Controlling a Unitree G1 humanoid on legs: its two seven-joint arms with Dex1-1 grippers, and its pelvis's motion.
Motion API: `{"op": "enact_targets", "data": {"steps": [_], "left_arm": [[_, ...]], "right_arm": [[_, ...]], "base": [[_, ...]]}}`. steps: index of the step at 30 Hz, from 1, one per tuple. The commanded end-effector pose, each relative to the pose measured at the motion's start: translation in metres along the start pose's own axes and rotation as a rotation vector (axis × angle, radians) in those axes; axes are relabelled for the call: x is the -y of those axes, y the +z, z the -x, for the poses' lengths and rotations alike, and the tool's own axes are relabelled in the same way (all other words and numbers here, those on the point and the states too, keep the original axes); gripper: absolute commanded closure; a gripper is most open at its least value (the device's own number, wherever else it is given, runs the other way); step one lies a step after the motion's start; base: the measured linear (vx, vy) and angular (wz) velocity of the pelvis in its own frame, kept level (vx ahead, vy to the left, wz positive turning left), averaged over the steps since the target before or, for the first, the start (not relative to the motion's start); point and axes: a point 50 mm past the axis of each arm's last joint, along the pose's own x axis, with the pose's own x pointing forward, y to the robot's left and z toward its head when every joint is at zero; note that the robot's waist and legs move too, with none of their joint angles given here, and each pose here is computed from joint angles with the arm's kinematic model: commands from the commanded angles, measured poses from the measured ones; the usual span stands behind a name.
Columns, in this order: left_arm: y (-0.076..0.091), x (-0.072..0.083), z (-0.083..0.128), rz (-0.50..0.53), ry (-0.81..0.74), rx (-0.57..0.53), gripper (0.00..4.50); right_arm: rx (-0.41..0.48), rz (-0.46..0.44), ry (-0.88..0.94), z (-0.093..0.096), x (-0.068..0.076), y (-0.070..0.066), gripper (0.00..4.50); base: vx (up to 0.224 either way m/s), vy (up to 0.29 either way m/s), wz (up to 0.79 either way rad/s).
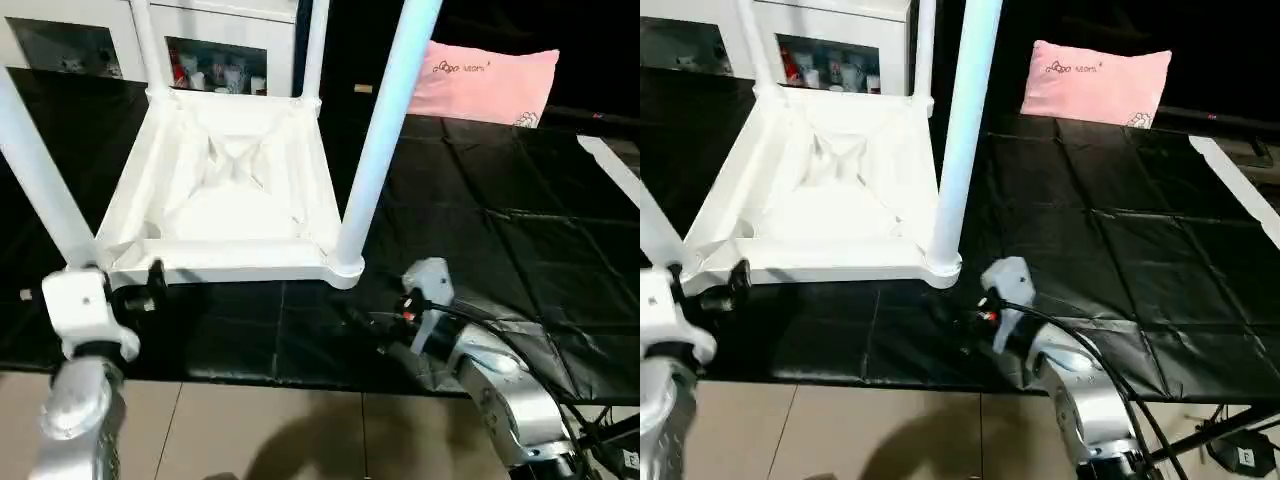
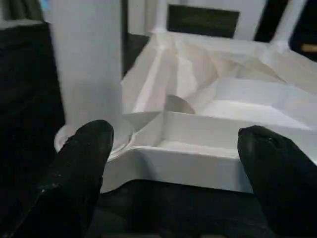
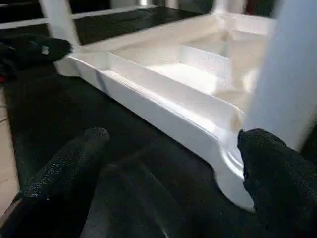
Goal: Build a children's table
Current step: Flip table
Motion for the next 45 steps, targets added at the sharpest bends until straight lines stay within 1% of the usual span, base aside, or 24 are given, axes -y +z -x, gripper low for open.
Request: {"op": "enact_targets", "data": {"steps": [1,4,7,8,9,10,11,16,17,19,20,21,25,26,27,28,30,31,33,36,37,38,41,45], "left_arm": [[0.002,-0.008,0.002,-0.011,0.081,0.024,0.02],[0.002,-0.022,0.005,-0.002,0.209,0.039,0.02],[0.009,-0.026,-0.003,0.001,0.203,0.076,0.02],[0.016,-0.023,-0.013,0.001,0.145,0.110,0.02],[0.016,-0.023,-0.013,0.001,0.145,0.110,0.02],[0.019,-0.021,-0.017,-0.004,0.117,0.124,0.02],[0.022,-0.016,-0.024,-0.012,0.055,0.129,0.02],[0.026,-0.013,-0.031,-0.022,0.033,0.131,0.02],[0.025,-0.011,-0.032,-0.018,0.013,0.129,0.02],[0.023,0.003,-0.031,-0.006,-0.091,0.118,0.02],[0.022,0.005,-0.031,-0.003,-0.106,0.117,0.02],[0.021,0.013,-0.030,0.009,-0.160,0.115,0.02],[0.018,0.020,-0.028,0.029,-0.215,0.107,0.02],[0.016,0.025,-0.025,0.042,-0.258,0.107,0.02],[0.016,0.025,-0.025,0.042,-0.262,0.107,0.02],[0.014,0.031,-0.022,0.049,-0.320,0.111,0.02],[0.011,0.033,-0.020,0.049,-0.357,0.096,0.02],[0.004,0.028,-0.023,-0.001,-0.318,0.045,0.02],[0.000,0.024,-0.026,-0.025,-0.275,0.015,0.02],[0.003,0.015,-0.038,-0.011,-0.198,0.013,0.02],[0.003,0.015,-0.038,-0.011,-0.195,0.013,0.02],[0.005,0.011,-0.044,0.018,-0.157,0.017,0.02],[0.008,0.010,-0.051,0.058,-0.142,0.030,0.02],[0.010,0.013,-0.057,0.064,-0.167,0.037,0.02]], "right_arm": [[0.000,-0.003,0.003,0.000,0.003,0.001,0.00],[0.021,-0.002,-0.018,-0.007,0.007,0.003,0.00],[0.049,0.003,-0.114,-0.015,0.018,0.007,0.00],[0.066,-0.009,-0.199,-0.020,0.028,0.008,0.00],[0.066,-0.009,-0.199,-0.020,0.028,0.008,0.00],[0.075,-0.021,-0.232,-0.021,0.033,0.009,0.00],[0.095,-0.047,-0.305,-0.023,0.042,0.011,0.00],[0.150,-0.088,-0.422,-0.021,0.057,0.017,0.00],[0.153,-0.083,-0.443,-0.020,0.059,0.017,0.00],[0.148,-0.060,-0.487,-0.016,0.064,0.014,0.00],[0.147,-0.060,-0.491,-0.015,0.065,0.014,0.00],[0.144,-0.057,-0.508,-0.014,0.066,0.013,0.00],[0.141,-0.056,-0.498,-0.013,0.066,0.011,0.00],[0.132,-0.055,-0.446,-0.015,0.061,0.010,0.00],[0.130,-0.054,-0.441,-0.015,0.060,0.010,0.00],[0.111,-0.039,-0.374,-0.017,0.054,0.009,0.00],[0.088,-0.018,-0.324,-0.018,0.049,0.008,0.00],[0.063,0.018,-0.267,-0.020,0.044,0.007,0.00],[0.048,0.037,-0.222,-0.021,0.040,0.006,0.00],[0.013,0.073,-0.090,-0.024,0.029,0.006,0.00],[0.012,0.075,-0.087,-0.024,0.028,0.006,0.00],[0.006,0.080,-0.029,-0.023,0.024,0.007,0.00],[0.010,0.067,0.048,-0.022,0.019,0.009,0.00],[0.010,0.066,0.081,-0.022,0.016,0.010,0.00]], "base": [[0.000,0.000,0.00],[0.000,0.000,0.00],[0.000,0.000,0.00],[0.000,0.000,0.00],[0.000,0.000,0.00],[0.000,0.000,0.00],[0.000,0.000,0.00],[0.000,0.000,0.00],[0.000,0.000,0.00],[0.000,0.000,0.00],[0.000,0.000,0.00],[0.000,0.000,0.00],[0.000,0.000,0.00],[0.000,0.000,0.00],[0.000,0.000,0.00],[0.000,0.000,0.00],[0.000,0.000,0.00],[0.000,0.000,0.00],[0.000,0.000,0.00],[0.000,0.000,0.00],[0.000,0.000,0.00],[0.000,0.000,0.00],[0.000,0.000,0.00],[0.000,0.000,0.00]]}}
